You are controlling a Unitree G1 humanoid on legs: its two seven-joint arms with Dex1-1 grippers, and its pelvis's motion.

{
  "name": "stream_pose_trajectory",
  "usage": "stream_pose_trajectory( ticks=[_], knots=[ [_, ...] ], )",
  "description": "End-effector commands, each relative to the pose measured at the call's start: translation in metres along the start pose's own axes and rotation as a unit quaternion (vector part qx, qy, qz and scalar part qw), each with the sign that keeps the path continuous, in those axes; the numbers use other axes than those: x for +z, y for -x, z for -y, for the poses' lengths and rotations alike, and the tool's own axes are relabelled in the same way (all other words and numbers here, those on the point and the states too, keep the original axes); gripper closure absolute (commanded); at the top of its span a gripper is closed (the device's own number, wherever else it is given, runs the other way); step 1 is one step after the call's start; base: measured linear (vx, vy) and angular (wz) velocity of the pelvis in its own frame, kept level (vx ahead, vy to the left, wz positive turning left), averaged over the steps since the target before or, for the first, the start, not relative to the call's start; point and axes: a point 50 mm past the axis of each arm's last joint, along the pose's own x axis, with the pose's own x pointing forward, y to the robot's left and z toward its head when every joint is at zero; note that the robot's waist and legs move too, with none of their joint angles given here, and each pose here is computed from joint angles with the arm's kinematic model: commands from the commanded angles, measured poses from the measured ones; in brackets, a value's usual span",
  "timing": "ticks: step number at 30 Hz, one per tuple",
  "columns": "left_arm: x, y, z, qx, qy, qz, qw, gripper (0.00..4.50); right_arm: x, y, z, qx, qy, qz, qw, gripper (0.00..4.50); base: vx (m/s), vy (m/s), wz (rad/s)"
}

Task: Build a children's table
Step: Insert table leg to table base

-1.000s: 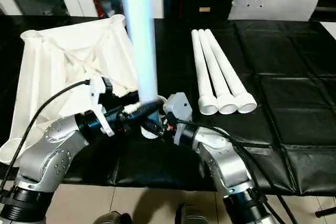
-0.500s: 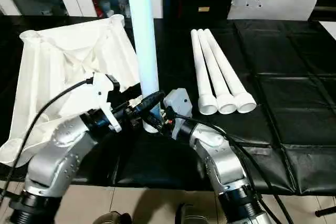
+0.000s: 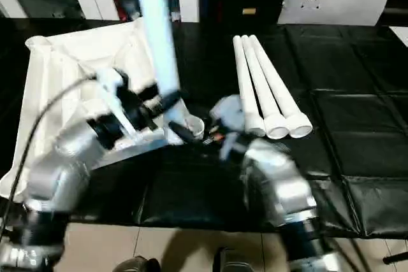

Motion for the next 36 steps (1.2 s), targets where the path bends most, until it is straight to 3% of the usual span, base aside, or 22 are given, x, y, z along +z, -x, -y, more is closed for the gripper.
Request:
stream_pose_trajectory(
  ticks=[1,5,6,9,12,16,26,36],
  knots=[
    [0.008,0.0,-0.005,-0.018,0.012,0.008,1.0,2.57,0.015,0.005,0.007,0.005,0.001,0.019,1.0,0.99,0.0,0.0,0.0],
    [0.019,-0.004,-0.008,-0.074,0.064,0.027,0.995,2.57,0.035,0.02,0.023,0.005,-0.037,0.043,0.998,0.67,0.0,0.0,0.0],
    [0.019,-0.004,-0.008,-0.074,0.064,0.027,0.995,2.57,0.035,0.02,0.023,0.005,-0.037,0.043,0.998,0.67,0.0,0.0,0.0],
    [0.031,-0.005,-0.005,-0.14,0.107,0.042,0.983,2.57,0.051,0.03,0.031,0.018,-0.061,0.052,0.997,0.33,0.0,0.0,0.0],
    [0.038,-0.004,-0.001,-0.192,0.128,0.047,0.972,2.57,0.06,0.036,0.035,0.029,-0.081,0.053,0.995,0.08,0.0,0.0,0.0],
    [0.048,-0.002,0.005,-0.247,0.162,0.061,0.953,2.57,0.071,0.042,0.033,0.065,-0.119,0.062,0.989,0.08,0.0,0.0,0.0],
    [0.046,-0.004,0.008,-0.269,0.144,0.028,0.952,2.57,0.068,0.043,0.02,0.132,-0.129,0.015,0.983,0.08,0.0,0.0,0.0],
    [0.044,-0.014,0.015,-0.266,0.06,-0.023,0.962,2.57,0.061,0.024,0.011,0.156,-0.057,-0.063,0.984,0.02,0.0,0.0,0.0]
  ],
)
